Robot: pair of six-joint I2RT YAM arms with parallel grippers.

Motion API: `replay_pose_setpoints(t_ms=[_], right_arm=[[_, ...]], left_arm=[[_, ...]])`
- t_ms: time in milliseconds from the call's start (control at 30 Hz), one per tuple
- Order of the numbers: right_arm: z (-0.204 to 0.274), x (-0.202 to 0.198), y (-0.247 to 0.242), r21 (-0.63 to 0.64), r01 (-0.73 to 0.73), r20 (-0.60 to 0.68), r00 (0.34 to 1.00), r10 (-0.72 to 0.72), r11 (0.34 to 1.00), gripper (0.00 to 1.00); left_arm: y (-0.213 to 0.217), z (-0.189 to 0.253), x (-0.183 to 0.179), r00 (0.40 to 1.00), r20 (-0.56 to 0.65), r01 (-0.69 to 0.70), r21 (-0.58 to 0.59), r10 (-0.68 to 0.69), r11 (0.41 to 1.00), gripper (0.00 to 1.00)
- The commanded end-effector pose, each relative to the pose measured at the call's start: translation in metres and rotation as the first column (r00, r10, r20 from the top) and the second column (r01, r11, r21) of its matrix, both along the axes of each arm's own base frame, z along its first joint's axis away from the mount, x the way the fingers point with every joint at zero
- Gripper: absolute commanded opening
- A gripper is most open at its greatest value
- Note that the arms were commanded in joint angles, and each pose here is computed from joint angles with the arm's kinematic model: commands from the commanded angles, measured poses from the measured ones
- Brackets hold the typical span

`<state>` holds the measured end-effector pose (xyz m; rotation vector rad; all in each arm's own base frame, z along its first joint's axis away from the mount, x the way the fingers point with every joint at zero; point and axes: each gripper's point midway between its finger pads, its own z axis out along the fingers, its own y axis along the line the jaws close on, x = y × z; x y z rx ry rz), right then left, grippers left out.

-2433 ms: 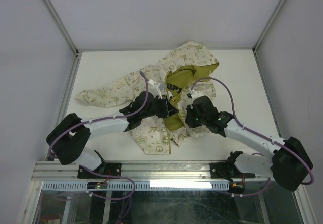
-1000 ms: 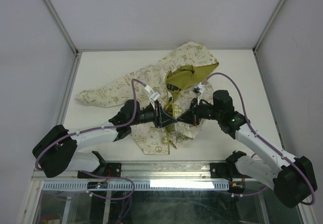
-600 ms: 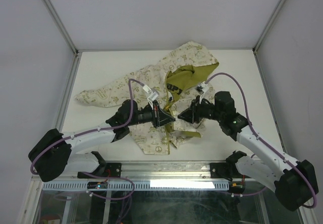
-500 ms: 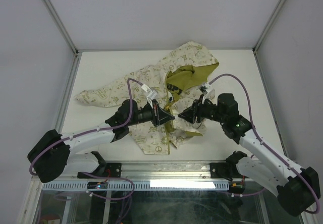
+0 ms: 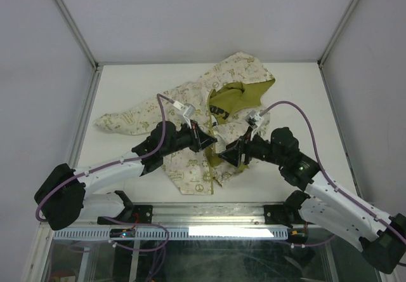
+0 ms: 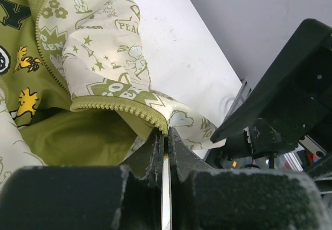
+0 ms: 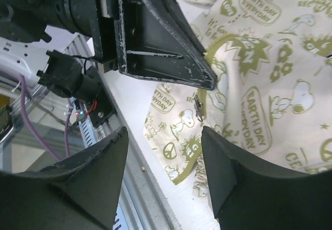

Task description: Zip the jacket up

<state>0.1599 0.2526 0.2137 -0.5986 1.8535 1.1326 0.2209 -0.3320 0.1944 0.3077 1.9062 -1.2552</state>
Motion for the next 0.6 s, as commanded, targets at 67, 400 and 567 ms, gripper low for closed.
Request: replay_pose_setpoints(t_ms=[67,400,567], right_arm=[[-0.005,0.008,0.016,-0.002,-0.039,0.035,0.999,0.039,0.999,0.61],[-0.022,0.042,0.003,0.011,0.088,0.088,0.992,-0.089,0.996,0.74],[-0.018,0.036,0.011,0.094,-0.041,0.108,0.994,0.03,0.995,0.75]], left_arm=[[-0.003,0.044,-0.003,0.999,0.048,0.021,-0.102,-0.016,0.995,0.0],[-0.005,0.06,-0.033,0.98,0.104,0.181,-0.124,-0.169,0.976,0.0],[-0.007,0.066,-0.04,0.97,0.13,0.223,-0.136,-0.206,0.965,0.0]])
